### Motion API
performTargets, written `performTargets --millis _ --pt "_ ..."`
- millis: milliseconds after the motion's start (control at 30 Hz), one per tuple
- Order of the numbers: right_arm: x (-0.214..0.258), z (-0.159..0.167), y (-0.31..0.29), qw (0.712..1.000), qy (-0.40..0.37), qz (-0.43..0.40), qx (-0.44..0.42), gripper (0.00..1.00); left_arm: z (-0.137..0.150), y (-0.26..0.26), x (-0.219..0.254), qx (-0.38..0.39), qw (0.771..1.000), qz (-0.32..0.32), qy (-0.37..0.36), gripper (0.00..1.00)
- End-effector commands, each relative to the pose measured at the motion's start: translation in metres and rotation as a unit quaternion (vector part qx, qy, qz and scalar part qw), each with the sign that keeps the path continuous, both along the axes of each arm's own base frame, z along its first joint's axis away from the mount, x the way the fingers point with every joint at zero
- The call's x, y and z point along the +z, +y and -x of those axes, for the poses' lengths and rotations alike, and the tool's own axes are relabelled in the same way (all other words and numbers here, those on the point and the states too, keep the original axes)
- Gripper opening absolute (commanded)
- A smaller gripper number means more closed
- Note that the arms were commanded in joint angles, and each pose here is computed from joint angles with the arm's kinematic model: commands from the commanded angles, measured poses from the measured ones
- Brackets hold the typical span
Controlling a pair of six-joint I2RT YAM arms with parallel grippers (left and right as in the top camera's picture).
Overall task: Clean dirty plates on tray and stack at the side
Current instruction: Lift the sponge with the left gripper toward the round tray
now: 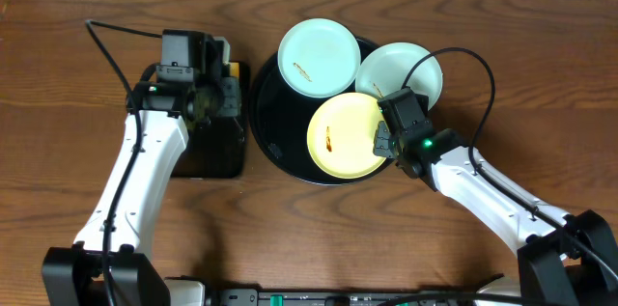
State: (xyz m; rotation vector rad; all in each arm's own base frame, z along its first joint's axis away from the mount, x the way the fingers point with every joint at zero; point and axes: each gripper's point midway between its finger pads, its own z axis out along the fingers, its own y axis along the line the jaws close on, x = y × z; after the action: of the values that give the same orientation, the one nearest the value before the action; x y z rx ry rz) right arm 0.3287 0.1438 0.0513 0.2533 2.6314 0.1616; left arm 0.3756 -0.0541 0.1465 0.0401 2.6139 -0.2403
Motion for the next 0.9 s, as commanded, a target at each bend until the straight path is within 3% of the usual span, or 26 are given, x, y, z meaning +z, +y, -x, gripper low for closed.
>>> performTargets --millis 0,300,533,867 --pt "0.007 -0.004 0.003 1.0 -0.009 -0.009 -0.005 0.02 0.001 0.002 -0.002 -0.013 1.0 -0.017 -0.006 0.08" --pt "0.007 -0.004 0.003 1.0 -0.008 -0.01 -0.004 0.01 0.003 0.036 -0.035 0.035 0.994 -0.099 -0.009 0.08" --pt "0.007 -0.004 0.003 1.0 -0.009 -0.01 -0.005 0.01 0.009 0.035 -0.046 0.042 0.995 -0.093 0.009 0.08" --pt "0.006 -0.003 0.003 1.0 -0.006 -0.009 -0.005 0.02 -0.006 0.032 -0.033 0.044 0.995 -0.085 -0.03 0.08"
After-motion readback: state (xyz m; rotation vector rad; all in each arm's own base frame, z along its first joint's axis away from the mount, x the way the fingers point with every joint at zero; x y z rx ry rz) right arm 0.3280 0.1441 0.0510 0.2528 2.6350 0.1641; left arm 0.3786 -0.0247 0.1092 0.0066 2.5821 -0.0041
